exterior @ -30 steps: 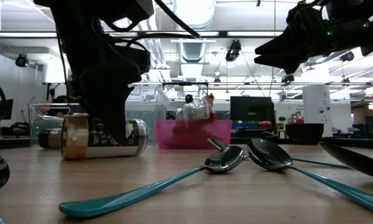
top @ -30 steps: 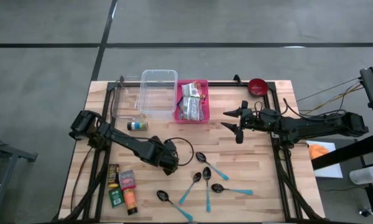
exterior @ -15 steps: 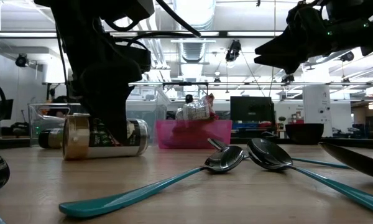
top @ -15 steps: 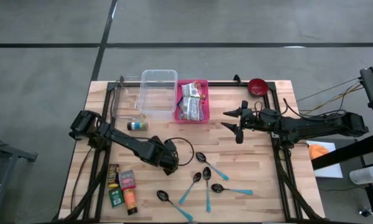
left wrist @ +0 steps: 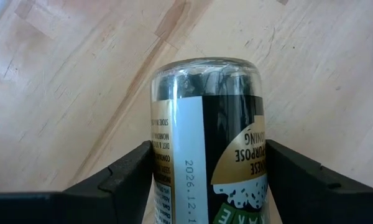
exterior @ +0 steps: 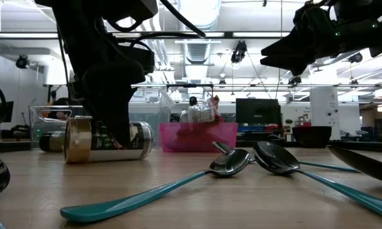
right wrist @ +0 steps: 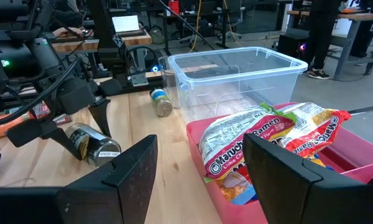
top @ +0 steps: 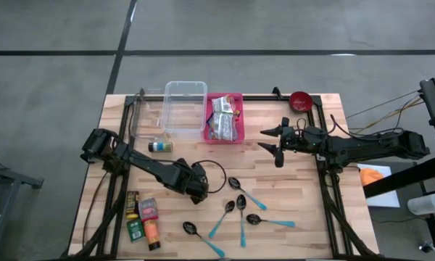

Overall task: Pick & Place Food Item
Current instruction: Put the gold seasoning bottle into the right transparent bin

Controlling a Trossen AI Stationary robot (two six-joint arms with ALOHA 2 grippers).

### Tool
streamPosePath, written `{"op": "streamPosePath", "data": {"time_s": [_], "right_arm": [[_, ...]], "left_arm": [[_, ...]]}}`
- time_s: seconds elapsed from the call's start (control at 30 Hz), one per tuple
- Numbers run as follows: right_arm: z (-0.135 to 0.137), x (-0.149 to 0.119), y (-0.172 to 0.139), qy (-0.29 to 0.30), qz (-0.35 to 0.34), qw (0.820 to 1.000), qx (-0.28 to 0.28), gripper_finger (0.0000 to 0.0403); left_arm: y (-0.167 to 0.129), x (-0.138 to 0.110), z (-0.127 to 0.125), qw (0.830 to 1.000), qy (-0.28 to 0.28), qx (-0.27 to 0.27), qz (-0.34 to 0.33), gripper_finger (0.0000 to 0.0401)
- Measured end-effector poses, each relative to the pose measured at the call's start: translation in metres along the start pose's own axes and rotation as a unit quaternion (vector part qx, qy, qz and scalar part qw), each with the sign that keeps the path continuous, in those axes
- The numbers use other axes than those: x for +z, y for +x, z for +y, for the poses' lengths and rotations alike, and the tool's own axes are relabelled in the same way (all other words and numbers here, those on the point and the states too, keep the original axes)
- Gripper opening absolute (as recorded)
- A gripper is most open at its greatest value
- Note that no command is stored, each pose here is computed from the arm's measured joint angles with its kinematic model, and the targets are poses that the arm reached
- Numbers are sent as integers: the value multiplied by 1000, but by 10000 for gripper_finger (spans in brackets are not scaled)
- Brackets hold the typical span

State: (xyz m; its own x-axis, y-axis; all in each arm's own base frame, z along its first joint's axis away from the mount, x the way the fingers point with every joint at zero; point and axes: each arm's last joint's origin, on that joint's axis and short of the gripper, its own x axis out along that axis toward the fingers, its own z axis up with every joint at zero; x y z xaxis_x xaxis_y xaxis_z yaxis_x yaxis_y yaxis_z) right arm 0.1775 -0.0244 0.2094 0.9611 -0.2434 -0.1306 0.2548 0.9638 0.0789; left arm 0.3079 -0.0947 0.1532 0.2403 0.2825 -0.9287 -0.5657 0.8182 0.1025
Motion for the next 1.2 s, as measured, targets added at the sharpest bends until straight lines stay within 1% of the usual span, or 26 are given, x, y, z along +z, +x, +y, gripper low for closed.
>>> {"op": "streamPosePath", "data": {"time_s": [0.43, 0.8, 1.0, 1.1, 1.2], "right_arm": [[0, 0, 0, 0, 0, 1000, 0, 235], [0, 0, 0, 0, 0, 1000, 0, 235], [0, 0, 0, 0, 0, 1000, 0, 235], [0, 0, 0, 0, 0, 1000, 0, 235], [0, 0, 0, 0, 0, 1000, 0, 235]], "left_arm": [[0, 0, 0, 1000, 0, -2, -1, 268], [-12, 4, 2, 1000, -4, -17, -16, 268], [-30, 10, 7, 998, -18, -29, -48, 268], [-43, 17, 8, 996, -18, -30, -82, 268], [-57, 24, 10, 992, -13, -18, -127, 268]]}}
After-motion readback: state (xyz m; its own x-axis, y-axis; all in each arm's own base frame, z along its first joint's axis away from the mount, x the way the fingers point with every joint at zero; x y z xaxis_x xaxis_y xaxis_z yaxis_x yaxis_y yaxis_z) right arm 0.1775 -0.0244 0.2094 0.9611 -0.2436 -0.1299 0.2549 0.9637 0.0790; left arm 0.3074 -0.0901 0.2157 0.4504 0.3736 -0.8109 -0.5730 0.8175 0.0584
